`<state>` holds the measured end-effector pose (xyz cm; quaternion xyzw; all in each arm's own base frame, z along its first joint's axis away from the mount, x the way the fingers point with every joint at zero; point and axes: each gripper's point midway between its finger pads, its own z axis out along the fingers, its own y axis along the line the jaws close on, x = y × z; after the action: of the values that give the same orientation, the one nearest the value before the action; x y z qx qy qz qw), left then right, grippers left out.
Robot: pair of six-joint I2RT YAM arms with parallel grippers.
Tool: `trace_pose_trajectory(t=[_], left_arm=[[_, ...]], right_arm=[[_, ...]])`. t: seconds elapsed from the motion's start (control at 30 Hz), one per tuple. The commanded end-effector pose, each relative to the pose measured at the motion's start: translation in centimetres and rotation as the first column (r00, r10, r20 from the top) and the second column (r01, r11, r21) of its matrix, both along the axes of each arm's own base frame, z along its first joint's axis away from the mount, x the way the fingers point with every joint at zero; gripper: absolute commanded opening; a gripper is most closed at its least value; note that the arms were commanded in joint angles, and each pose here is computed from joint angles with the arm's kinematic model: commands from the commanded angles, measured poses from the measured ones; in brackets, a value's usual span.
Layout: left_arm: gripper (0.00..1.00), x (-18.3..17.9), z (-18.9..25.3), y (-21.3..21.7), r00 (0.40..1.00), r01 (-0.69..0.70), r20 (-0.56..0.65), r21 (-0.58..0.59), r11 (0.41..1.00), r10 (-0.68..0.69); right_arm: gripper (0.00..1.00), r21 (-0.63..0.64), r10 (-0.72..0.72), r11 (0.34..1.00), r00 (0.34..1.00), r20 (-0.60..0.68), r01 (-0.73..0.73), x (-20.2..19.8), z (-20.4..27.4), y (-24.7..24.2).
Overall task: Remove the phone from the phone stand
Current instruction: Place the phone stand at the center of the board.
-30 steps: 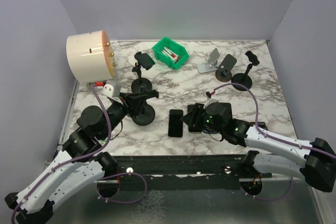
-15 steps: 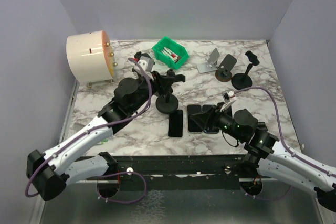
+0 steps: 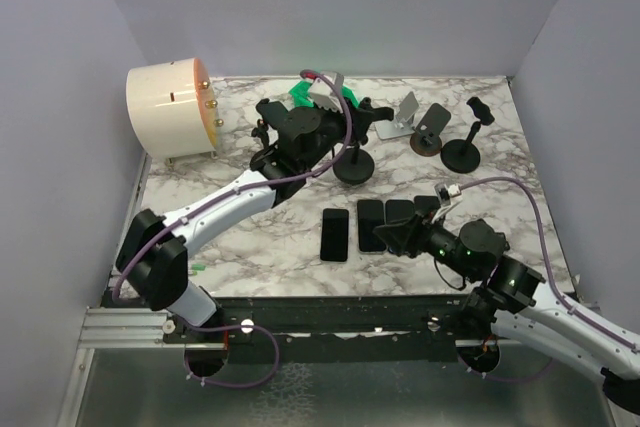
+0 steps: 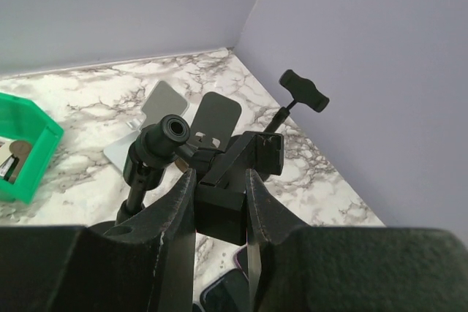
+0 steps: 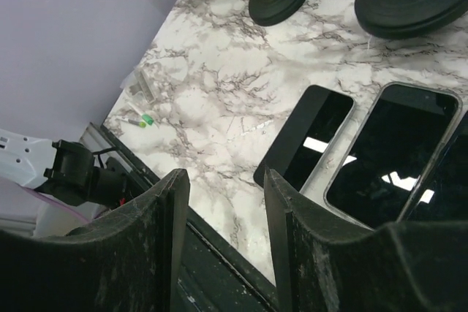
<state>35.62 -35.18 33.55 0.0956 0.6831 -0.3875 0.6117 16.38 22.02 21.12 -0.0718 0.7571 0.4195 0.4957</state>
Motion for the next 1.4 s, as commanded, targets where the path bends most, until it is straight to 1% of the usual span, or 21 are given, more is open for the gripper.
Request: trace_pose_trajectory(t=[0.0, 0.23, 0.4, 0.5, 0.7, 0.73, 1.03, 1.23, 1.27, 1.3, 1.33, 1.37], left_arm=[[0.0, 1.8, 5.2, -2.0, 0.99, 0.021, 0.143, -0.11, 0.994, -0.006], [0.0, 5.2, 3.8, -5.0, 0.988, 0.029, 0.154, -0.12, 0.992, -0.01], [0.0, 7.5, 2.9, -6.3, 0.989, 0.031, 0.146, -0.125, 0.992, -0.013], [0.0, 8.2, 2.1, -6.7, 0.992, 0.039, 0.126, -0.13, 0.991, -0.023], [0.0, 8.1, 0.4, -6.7, 0.995, 0.038, 0.095, -0.115, 0.993, -0.027], [0.0, 7.9, 0.2, -6.8, 0.994, 0.054, 0.096, -0.109, 0.993, -0.044], [0.0, 6.5, 1.7, -6.1, 0.989, 0.082, 0.13, -0.1, 0.992, -0.068], [0.0, 6.3, -0.1, -5.9, 0.992, 0.083, 0.106, -0.074, 0.994, -0.075], [0.06, 6.1, -0.2, -6.0, 0.991, 0.09, 0.103, -0.072, 0.993, -0.082], [0.16, 6.0, -0.3, -6.0, 0.991, 0.096, 0.103, -0.07, 0.993, -0.089], [0.3, 5.8, -0.3, -6.0, 0.99, 0.102, 0.103, -0.069, 0.992, -0.095], [0.38, 5.6, -0.1, -6.0, 0.989, 0.107, 0.106, -0.069, 0.992, -0.1]], right_arm=[[0.49, -0.016, -0.046, 0.999, 0.999, -0.001, 0.046, 0.2, -0.8, -1.2], [0.49, 0.044, -0.104, 0.994, 0.991, 0.085, 0.101, -0.1, 2.5, -3.4], [0.49, 0.039, -0.145, 0.989, 0.985, 0.093, 0.142, -0.1, 3.2, -4.8], [0.49, 0.03, -0.154, 0.988, 0.984, 0.088, 0.152, -0.2, 3.2, -5.2], [0.49, 0.031, -0.165, 0.986, 0.983, 0.081, 0.163, -0.3, 2.9, -5.5], [0.49, 0.031, -0.165, 0.986, 0.983, 0.08, 0.163, -0.3, 2.9, -5.5], [0.49, 0.036, -0.167, 0.986, 0.983, 0.078, 0.165, -0.2, 2.8, -5.4], [0.49, 0.034, -0.166, 0.986, 0.984, 0.064, 0.164, -0.1, 2.2, -5.2], [0.49, 0.034, -0.167, 0.986, 0.984, 0.063, 0.165, -0.1, 2.2, -5.2], [0.49, 0.036, -0.167, 0.986, 0.984, 0.063, 0.165, -0.1, 2.3, -5.2], [0.49, 0.035, -0.168, 0.985, 0.984, 0.062, 0.166, -0.1, 2.3, -5.2], [0.49, 0.035, -0.167, 0.986, 0.984, 0.062, 0.165, -0.1, 2.3, -5.2]])
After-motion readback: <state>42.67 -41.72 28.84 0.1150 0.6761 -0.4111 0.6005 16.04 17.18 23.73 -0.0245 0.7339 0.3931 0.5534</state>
